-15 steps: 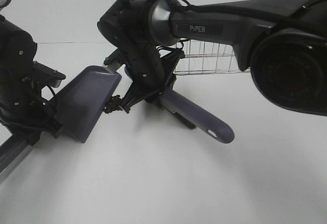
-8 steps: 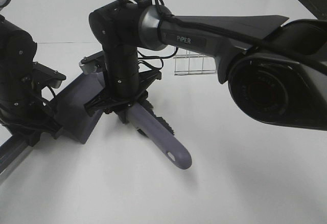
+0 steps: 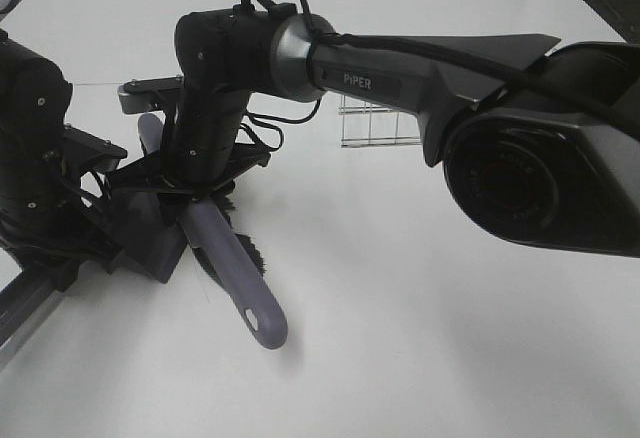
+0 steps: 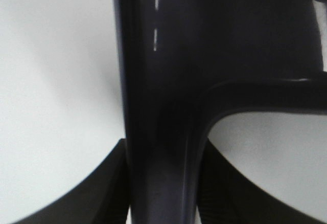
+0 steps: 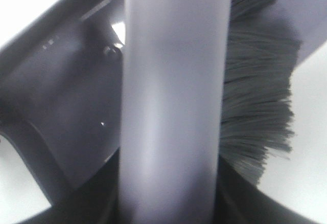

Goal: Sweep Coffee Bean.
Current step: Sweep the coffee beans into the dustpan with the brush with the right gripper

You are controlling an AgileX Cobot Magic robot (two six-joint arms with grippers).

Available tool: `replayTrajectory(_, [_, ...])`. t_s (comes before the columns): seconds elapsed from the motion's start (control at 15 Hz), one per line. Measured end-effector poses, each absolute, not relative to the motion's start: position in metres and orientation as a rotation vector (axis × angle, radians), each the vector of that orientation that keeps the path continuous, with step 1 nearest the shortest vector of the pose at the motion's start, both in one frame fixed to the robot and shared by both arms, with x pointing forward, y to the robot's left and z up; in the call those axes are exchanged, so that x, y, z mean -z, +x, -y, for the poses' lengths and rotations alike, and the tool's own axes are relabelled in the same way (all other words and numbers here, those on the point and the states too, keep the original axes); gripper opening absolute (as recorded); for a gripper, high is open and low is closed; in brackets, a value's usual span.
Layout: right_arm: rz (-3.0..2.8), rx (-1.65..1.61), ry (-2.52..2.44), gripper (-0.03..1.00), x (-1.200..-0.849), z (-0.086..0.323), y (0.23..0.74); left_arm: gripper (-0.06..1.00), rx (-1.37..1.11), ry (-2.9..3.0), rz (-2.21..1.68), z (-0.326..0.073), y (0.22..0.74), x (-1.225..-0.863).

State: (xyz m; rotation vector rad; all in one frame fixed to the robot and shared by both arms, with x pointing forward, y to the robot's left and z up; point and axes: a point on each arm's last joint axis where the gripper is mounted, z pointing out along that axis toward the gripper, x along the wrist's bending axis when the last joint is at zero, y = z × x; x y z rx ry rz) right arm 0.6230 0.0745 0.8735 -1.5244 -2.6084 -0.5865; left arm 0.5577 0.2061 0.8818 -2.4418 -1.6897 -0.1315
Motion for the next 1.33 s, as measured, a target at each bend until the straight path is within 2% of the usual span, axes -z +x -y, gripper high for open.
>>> replayTrajectory(0.53, [2.649,0.748,-1.450,0.26,-0.878,-0.081,0.629,0.33,0.126,-2.438,1.696,-0.206,0.557,-0.882])
replayTrajectory(1.07, [2.768,0.965,-1.297,0.26,-0.917,-0.093,0.644,0.33,0.117,-2.438,1.704,-0.206,0.557,-0.882])
replayTrajectory(1.33, [2.901,0.890,-1.257,0.26,-0.936,-0.086,0.647,0.33,0.112,-2.443,1.697,-0.205,0.557,-0.881])
